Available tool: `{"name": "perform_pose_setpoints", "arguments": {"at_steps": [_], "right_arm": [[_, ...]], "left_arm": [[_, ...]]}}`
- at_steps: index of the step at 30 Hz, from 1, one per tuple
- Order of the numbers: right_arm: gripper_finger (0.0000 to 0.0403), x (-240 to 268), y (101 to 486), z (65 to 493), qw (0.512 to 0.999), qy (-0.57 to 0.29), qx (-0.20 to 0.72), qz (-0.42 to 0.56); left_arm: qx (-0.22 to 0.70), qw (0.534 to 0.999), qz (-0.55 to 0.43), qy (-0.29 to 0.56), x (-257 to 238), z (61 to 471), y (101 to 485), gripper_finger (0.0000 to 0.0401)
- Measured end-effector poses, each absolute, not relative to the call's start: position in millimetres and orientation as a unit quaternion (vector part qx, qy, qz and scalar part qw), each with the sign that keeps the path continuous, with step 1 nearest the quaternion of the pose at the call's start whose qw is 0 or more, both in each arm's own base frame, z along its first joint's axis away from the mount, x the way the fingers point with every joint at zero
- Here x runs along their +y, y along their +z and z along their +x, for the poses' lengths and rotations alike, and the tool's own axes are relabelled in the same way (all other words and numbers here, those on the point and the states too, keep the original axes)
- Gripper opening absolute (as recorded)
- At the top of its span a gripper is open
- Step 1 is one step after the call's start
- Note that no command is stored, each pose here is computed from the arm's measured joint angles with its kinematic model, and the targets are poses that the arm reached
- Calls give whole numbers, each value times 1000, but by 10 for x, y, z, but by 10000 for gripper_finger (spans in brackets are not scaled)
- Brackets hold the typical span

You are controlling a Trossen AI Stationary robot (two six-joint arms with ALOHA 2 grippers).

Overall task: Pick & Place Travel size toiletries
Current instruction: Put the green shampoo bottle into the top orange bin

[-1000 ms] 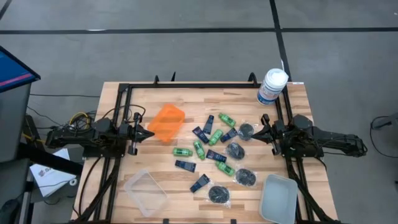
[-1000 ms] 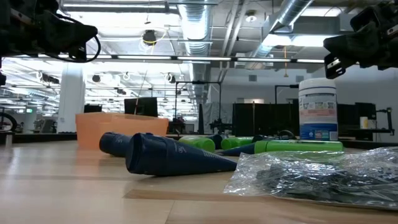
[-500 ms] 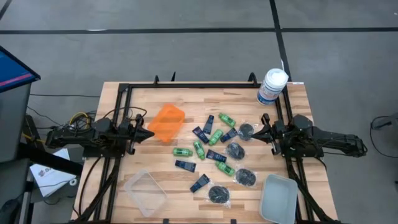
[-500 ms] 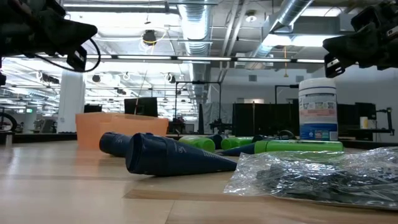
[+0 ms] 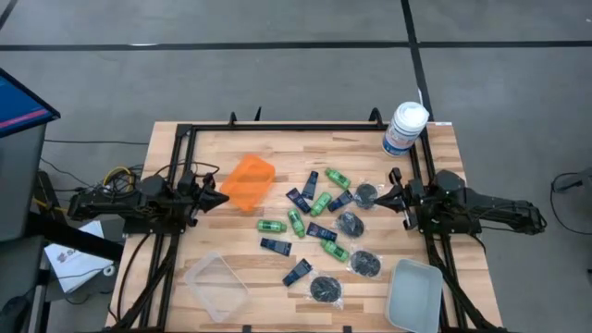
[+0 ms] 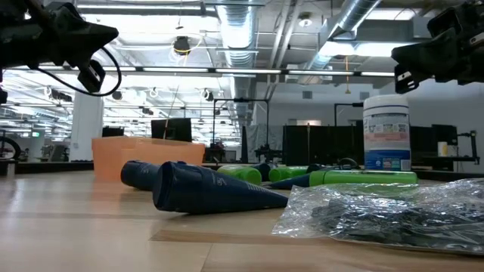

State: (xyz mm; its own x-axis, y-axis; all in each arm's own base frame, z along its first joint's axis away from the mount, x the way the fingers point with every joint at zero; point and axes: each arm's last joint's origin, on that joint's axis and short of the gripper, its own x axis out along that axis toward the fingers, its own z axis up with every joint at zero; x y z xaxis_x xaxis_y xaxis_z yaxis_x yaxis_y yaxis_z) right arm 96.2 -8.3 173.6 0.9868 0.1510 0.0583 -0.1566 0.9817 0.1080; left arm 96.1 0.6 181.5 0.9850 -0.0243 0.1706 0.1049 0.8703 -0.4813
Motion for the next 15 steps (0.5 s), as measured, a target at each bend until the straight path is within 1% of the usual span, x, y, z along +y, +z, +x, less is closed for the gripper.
{"name": "perform_pose_setpoints", "arguments": {"at_steps": [4, 6, 9, 12, 15], "right_arm": [[0, -83, 1738, 962, 976, 80, -14, 200], [0, -83, 1738, 962, 964, 81, -10, 254], [0, -83, 1738, 962, 944, 81, -5, 319], [0, -83, 1738, 962, 922, 81, 1, 379], [0, -84, 1738, 962, 910, 81, 3, 407]], "left_arm": [[-84, 961, -261, -36, 6, 959, 1825, 2], [-92, 960, -261, -37, 7, 956, 1841, 2], [-110, 958, -265, -27, 15, 950, 1868, 2], [-147, 943, -298, -21, 27, 933, 1932, 2], [-191, 932, -308, -30, 31, 905, 2014, 1]]}}
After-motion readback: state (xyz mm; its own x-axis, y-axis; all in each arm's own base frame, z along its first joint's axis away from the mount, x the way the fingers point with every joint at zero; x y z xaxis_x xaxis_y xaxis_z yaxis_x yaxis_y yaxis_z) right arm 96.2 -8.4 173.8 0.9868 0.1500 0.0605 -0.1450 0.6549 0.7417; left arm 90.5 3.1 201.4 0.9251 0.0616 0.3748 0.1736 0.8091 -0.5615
